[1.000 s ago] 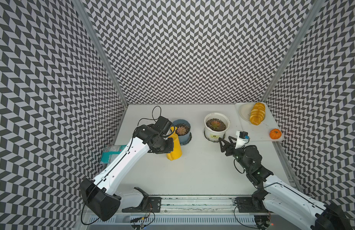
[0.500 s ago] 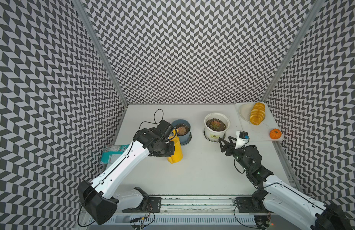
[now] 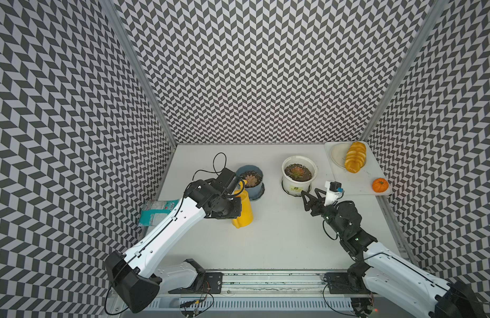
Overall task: Water the succulent around the soil edge
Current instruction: Water the soil of the potted plant with water, then place the watering can at the center of the board.
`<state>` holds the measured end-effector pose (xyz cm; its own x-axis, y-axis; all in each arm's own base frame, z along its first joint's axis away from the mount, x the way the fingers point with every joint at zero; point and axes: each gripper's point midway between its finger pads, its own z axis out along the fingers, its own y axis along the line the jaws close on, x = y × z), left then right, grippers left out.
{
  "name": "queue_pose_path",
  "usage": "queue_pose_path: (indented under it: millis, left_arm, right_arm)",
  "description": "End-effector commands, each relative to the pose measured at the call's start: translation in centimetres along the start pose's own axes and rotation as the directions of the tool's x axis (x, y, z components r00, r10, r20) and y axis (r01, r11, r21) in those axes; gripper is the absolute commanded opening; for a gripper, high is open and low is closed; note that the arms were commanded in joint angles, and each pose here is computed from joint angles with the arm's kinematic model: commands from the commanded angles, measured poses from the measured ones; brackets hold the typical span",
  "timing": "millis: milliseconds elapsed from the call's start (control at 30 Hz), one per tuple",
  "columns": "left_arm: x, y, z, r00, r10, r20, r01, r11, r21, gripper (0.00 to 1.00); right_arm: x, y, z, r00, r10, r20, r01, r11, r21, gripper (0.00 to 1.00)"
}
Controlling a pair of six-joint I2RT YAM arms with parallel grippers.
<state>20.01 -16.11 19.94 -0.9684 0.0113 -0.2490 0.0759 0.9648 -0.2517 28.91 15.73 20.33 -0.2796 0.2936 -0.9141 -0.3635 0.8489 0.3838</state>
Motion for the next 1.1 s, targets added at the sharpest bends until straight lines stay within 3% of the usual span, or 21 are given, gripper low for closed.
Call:
queue_pose_path:
  millis: [0,700,1067]
  left_arm:
    - [-0.2,-0.7,-0.5,0.999,0.009,0.038,-0.01,0.999,0.037,0.0]
    - [0.4,-1.5,-3.2,0.987,0.082,0.135,-0.093,0.993,0.075,0.0]
    - [2.9,-2.9,-4.0,0.941,0.254,0.222,-0.268,0.963,0.035,0.0]
  right_arm:
    - [-1.5,0.7,0.1,0.999,-0.002,0.053,0.003,1.0,-0.03,0.77]
    - [-1.5,1.4,-0.2,0.998,-0.015,0.065,0.02,0.997,-0.073,0.77]
    - [-1.7,1.8,-0.6,0.996,-0.019,0.086,0.027,0.995,-0.1,0.78]
